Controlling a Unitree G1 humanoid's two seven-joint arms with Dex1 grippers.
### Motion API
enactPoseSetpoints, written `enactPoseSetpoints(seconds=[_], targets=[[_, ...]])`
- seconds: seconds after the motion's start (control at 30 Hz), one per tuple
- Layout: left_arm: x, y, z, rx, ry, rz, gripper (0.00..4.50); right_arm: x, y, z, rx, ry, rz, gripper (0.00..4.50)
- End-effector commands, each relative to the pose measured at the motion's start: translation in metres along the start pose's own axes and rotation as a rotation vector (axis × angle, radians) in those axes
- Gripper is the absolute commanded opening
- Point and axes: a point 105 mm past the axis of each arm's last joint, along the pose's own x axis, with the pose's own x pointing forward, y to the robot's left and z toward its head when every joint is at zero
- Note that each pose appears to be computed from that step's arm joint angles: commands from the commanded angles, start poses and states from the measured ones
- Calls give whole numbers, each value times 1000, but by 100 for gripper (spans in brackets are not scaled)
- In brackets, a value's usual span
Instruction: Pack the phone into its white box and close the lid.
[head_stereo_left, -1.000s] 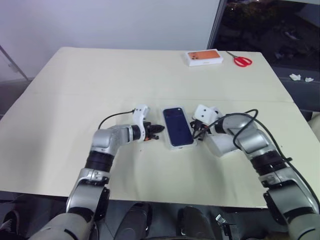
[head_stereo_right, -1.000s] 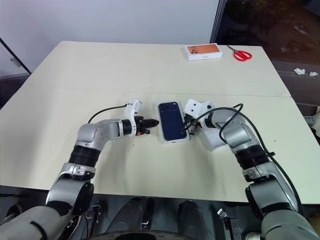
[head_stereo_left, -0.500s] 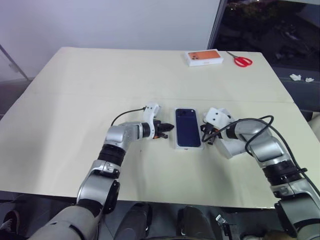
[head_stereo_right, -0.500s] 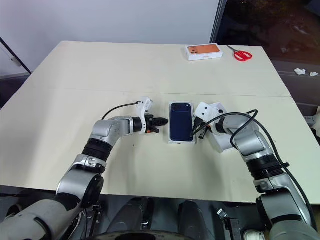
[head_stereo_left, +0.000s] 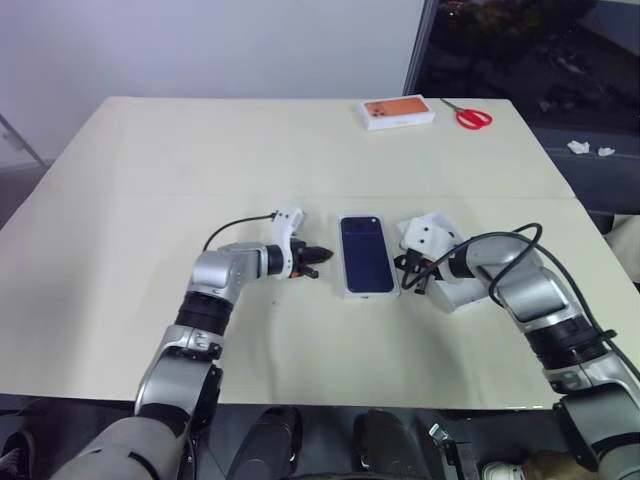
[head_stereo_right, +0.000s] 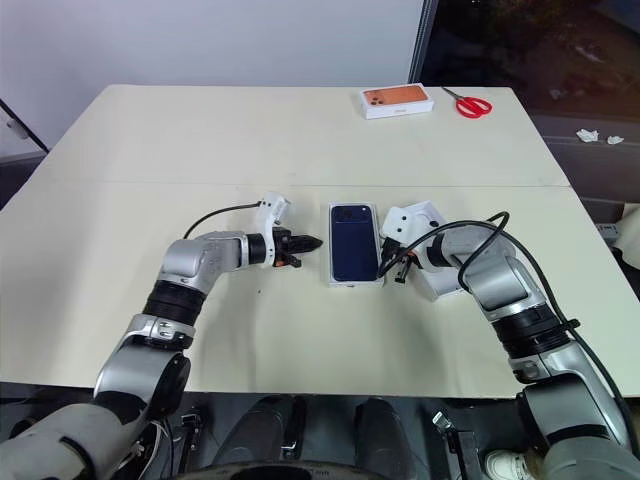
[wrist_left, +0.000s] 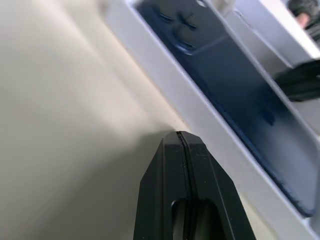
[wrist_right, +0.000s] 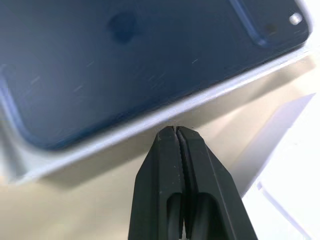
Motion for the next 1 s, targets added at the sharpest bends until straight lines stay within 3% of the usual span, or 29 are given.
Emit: enactPoseSetpoints(seconds=[0.03,0.1,0.13,0.2,0.33,0.43,0.47,0.77,1.0], targets=[[-11,7,6,24,-34,32,0,-9,-4,8,-22,-10,-5,9],[-21,10,8,48,-57,40,0,-17,-10,14,7,-41,-19,9],[-27,10,11,59,-78,41,25,-22,-13,19,36,-67,-23,2],[-39,10,16,79,-114,35,85,-31,-16,26,71,-94,-35,58],[-68,12,24,147,-165,38,284,-45,-11,40,143,-126,-24,237],[-89,6,29,197,-213,-4,442,-53,-15,32,202,-30,-75,398],[-94,3,31,234,-233,-13,450,-55,-17,28,218,5,-92,440],[-131,-10,13,418,-272,-100,450,-60,0,14,557,161,-123,440],[-140,-14,2,450,-274,-110,450,-56,-2,11,623,182,-171,440]])
